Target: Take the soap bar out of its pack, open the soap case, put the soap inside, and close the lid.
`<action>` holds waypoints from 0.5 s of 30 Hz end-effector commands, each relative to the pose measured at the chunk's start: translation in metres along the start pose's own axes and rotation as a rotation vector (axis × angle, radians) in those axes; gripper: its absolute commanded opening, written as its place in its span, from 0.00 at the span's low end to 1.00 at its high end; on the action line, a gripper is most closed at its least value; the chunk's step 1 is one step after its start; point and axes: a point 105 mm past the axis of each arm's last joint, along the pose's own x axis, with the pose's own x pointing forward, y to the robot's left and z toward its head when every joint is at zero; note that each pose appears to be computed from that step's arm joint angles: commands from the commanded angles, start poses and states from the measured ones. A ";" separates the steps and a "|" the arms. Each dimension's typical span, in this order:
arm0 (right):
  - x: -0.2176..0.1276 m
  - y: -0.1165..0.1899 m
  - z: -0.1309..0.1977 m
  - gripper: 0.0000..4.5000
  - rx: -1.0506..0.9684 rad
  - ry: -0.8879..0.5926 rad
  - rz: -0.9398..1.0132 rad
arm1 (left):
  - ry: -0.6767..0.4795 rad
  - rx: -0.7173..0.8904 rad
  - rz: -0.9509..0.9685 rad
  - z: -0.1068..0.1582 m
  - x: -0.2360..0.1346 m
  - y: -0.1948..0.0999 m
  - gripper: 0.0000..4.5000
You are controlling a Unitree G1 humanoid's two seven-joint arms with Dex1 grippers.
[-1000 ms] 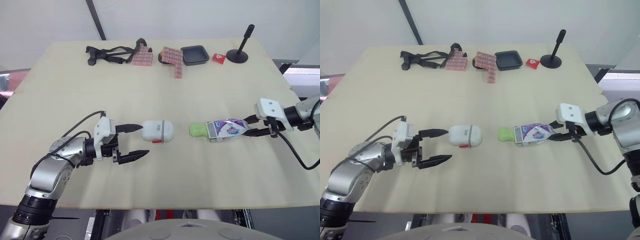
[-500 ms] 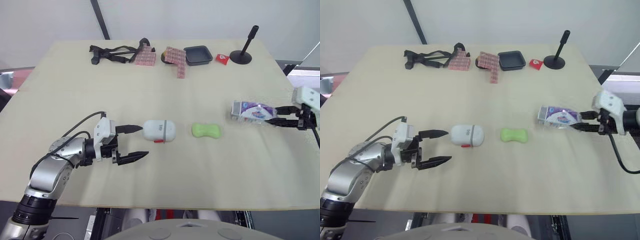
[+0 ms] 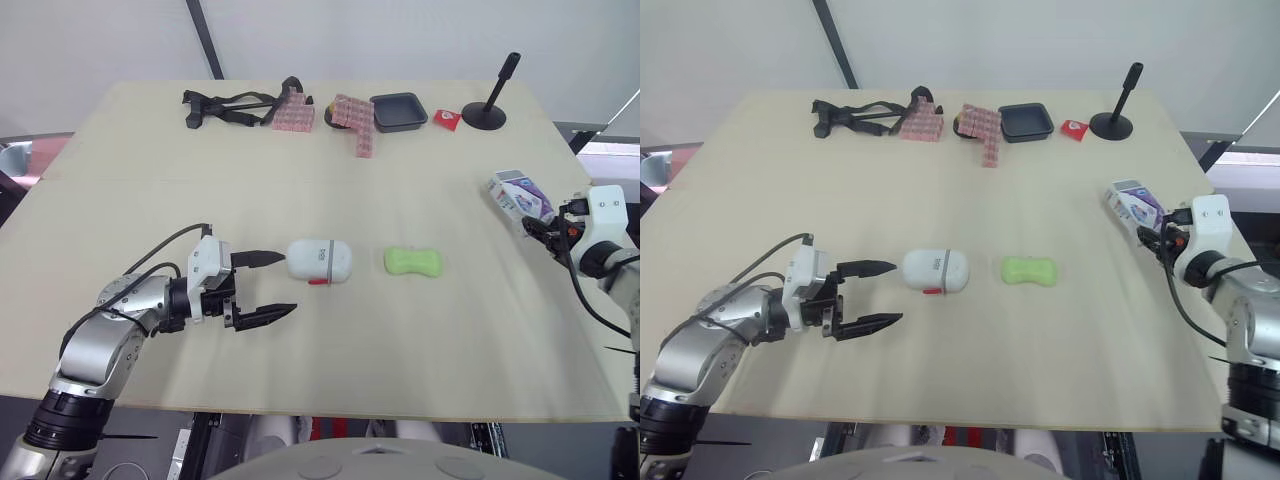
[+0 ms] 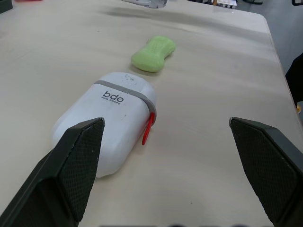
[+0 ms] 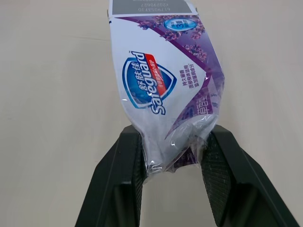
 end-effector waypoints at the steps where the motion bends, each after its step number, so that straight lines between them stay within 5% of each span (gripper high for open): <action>1: -0.009 -0.002 0.016 0.38 0.033 -0.043 -0.087 | -0.032 0.037 -0.011 0.011 -0.002 -0.001 1.00; 15: -0.008 0.004 -0.003 0.38 0.071 -0.006 -0.153 | -0.086 0.018 -0.018 0.016 0.001 -0.004 1.00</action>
